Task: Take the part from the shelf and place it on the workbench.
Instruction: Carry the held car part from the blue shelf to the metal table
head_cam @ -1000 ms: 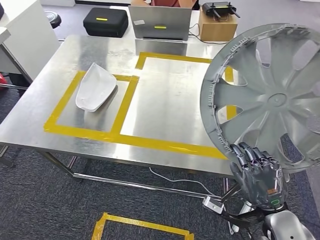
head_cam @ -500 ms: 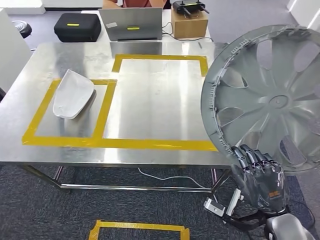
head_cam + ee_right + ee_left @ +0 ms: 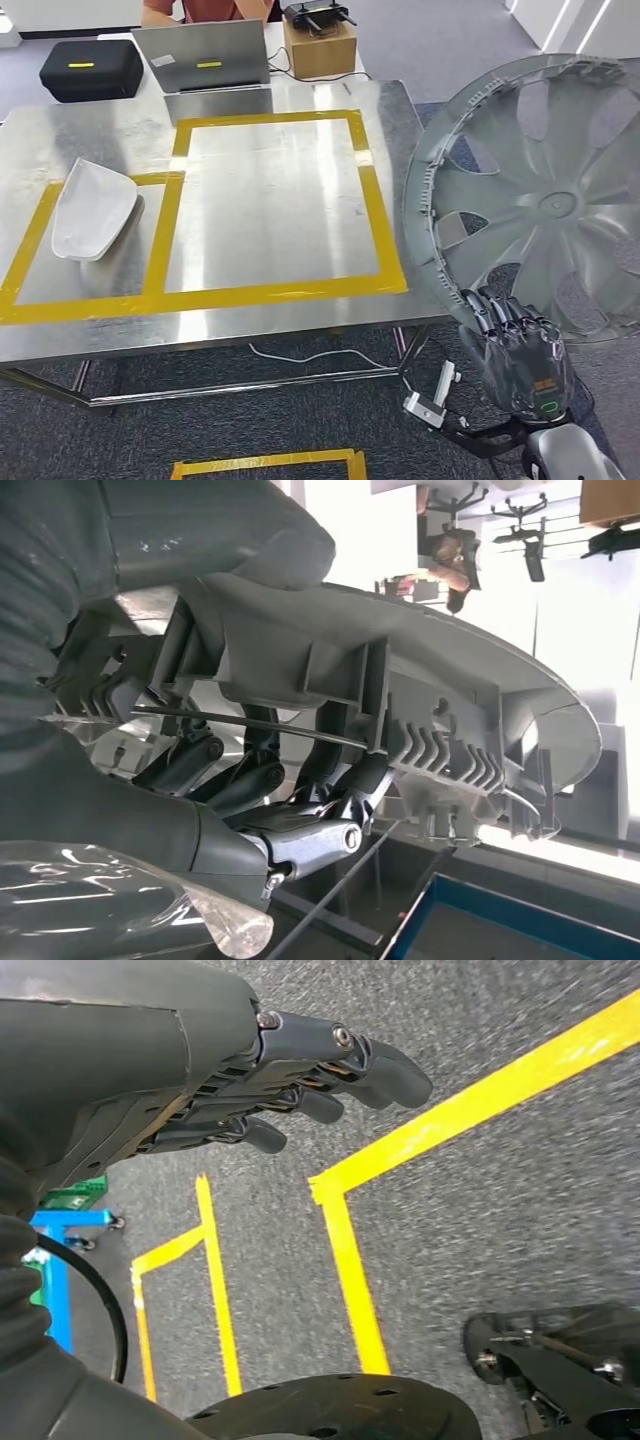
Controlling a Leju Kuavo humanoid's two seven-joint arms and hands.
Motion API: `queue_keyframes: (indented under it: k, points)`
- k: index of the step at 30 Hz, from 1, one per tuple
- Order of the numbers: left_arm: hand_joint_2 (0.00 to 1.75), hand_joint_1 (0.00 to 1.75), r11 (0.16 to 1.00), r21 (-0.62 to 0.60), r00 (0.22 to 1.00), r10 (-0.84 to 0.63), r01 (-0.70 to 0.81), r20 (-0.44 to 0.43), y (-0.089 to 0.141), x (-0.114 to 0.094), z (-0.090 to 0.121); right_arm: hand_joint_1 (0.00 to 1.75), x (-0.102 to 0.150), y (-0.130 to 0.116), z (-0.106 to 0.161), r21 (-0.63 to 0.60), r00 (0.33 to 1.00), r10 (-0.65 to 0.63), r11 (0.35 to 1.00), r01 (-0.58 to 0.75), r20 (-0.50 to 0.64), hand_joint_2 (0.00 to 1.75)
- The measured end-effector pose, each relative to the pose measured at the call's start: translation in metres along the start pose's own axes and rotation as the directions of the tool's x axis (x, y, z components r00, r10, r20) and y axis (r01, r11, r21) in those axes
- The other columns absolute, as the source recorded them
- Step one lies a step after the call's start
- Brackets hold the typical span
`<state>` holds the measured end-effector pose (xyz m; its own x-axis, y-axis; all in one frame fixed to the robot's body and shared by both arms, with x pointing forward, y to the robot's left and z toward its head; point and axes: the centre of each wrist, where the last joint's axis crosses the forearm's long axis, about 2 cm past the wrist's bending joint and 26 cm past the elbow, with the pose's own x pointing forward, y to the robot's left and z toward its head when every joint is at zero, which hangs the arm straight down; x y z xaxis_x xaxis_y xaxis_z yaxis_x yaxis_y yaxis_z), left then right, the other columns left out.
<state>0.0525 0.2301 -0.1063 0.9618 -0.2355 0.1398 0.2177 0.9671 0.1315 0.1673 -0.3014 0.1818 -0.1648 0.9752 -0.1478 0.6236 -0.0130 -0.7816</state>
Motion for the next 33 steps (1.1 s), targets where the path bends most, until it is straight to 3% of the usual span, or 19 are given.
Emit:
queue_keyframes:
  k: [22,33]
  points:
    - [1.75,0.0,1.0,-0.012,1.0,-0.024,0.024,0.005,0.002,0.0,-0.001,1.75,0.011,0.003,0.0,0.018,0.999,-0.034,0.999,0.034,-0.02,1.75]
    - [1.75,0.0,0.998,-0.027,0.998,-0.056,0.056,-0.003,0.009,0.002,-0.002,1.75,-0.004,0.028,-0.029,0.09,0.996,-0.085,0.992,0.086,-0.009,1.75]
